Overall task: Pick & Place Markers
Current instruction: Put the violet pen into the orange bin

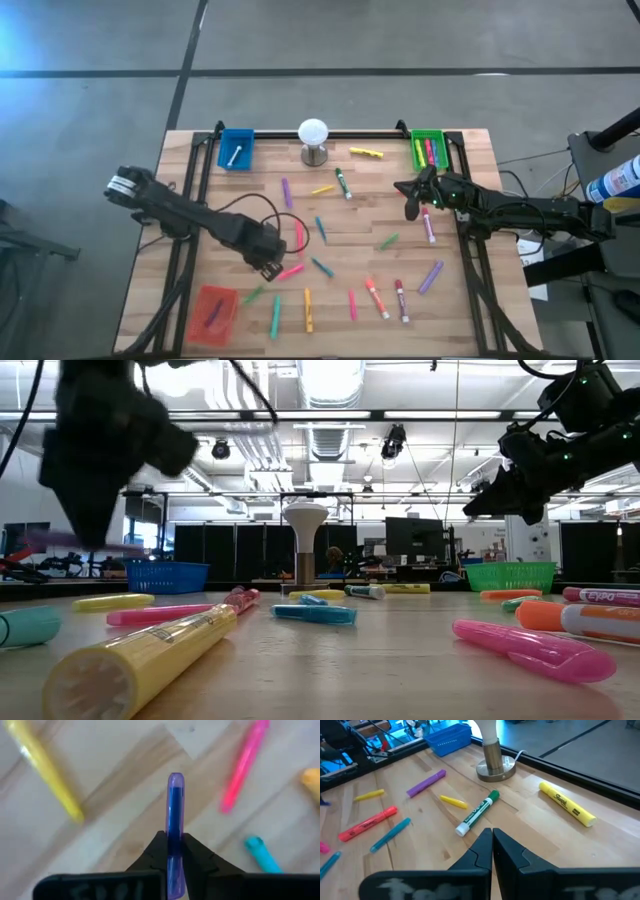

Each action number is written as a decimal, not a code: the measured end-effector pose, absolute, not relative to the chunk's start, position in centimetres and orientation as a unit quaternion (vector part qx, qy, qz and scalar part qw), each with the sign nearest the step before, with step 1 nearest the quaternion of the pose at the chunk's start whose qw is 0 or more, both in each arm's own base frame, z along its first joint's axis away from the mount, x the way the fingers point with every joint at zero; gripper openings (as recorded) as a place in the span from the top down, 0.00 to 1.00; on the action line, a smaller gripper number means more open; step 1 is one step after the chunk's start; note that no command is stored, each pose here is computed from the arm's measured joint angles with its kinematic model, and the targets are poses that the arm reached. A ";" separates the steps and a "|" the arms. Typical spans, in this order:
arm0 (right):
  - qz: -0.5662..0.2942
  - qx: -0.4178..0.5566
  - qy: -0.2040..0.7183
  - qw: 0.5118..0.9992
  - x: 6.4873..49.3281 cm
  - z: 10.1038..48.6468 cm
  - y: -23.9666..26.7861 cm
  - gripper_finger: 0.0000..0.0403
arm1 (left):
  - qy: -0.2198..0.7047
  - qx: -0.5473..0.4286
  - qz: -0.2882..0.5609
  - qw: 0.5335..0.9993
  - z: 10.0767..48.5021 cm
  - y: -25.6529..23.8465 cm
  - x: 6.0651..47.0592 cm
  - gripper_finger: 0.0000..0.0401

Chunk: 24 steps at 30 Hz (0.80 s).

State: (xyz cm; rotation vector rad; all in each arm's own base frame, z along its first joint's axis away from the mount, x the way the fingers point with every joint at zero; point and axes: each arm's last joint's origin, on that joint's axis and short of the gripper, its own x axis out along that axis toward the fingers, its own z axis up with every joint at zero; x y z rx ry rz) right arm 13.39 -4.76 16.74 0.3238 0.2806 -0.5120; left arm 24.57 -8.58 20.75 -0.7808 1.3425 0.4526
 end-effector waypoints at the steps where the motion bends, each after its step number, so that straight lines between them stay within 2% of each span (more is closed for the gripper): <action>1: -0.251 0.159 0.138 0.945 13.4 16.7 -4.8 0.98 | 0.592 -0.362 0.201 0.692 21.5 -8.8 24.4 0.93; 10: -0.252 0.160 0.144 0.944 13.3 16.3 -4.7 0.98 | 0.601 -0.458 0.201 0.623 25.1 -14.5 20.0 0.93; 17: -0.252 0.159 0.142 0.944 13.2 16.1 -4.7 0.98 | 0.596 -0.495 0.233 0.588 24.0 -20.5 16.0 0.93; 24: -0.251 0.158 0.137 0.945 13.2 16.1 -4.7 0.98 | 0.601 -0.496 0.285 0.559 22.1 -23.4 13.7 0.93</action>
